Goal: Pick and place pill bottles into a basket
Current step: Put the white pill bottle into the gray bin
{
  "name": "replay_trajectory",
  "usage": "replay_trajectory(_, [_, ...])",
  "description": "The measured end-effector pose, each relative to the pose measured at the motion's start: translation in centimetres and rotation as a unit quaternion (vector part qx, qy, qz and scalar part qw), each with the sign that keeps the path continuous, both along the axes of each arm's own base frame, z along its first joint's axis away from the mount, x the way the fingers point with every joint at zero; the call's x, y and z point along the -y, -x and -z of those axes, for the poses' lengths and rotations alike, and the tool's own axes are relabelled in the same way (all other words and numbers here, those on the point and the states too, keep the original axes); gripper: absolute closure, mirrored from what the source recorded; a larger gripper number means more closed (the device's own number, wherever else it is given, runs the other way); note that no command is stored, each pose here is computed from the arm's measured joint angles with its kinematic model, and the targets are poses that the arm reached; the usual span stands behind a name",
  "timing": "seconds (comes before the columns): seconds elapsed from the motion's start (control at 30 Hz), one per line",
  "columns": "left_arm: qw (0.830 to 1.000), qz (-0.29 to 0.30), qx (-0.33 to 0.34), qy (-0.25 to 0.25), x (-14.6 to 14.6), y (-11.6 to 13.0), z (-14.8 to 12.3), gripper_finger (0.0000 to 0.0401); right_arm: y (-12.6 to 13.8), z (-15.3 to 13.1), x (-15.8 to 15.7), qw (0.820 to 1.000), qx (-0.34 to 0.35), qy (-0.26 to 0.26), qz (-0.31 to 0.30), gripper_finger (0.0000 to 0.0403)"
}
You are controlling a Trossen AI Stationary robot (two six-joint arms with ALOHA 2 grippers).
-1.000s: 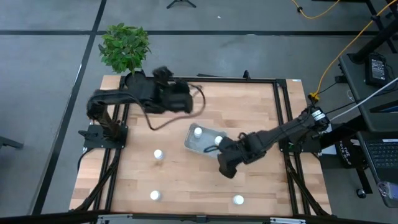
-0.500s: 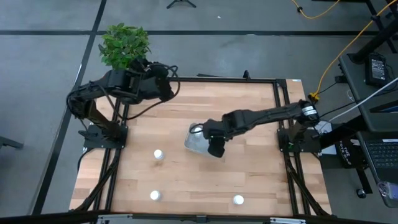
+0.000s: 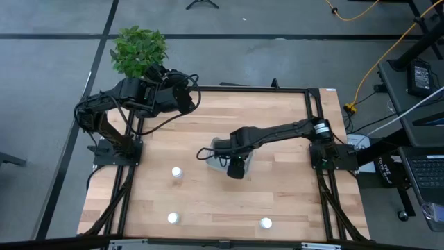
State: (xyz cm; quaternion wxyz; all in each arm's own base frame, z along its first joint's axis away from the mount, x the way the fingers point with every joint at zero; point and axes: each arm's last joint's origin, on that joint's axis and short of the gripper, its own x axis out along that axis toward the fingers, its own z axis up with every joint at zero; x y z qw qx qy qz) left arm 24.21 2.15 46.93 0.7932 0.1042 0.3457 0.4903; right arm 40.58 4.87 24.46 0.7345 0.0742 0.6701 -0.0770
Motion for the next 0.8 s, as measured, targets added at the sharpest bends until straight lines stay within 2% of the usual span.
replay_trajectory(0.13, [1.0, -0.002, 0.0, -0.002, 0.0, 0.0, 0.0, 0.0059, -1.4, -0.5, 0.6, 0.999, -0.023, 0.02, -0.015, 0.0258])
replay_trajectory(0.33, [1.0, -0.003, 0.001, -0.002, 0.0, 0.0, 0.0, 0.0059, -2.6, 0.4, 1.2, 0.996, -0.075, 0.028, -0.037, 0.0258])
replay_trajectory(0.8, [1.0, -0.001, -0.002, -0.003, 0.0, 0.0, 0.0, 0.0059, -3.0, 2.7, 1.9, 0.989, -0.125, 0.036, -0.069, 0.0258])
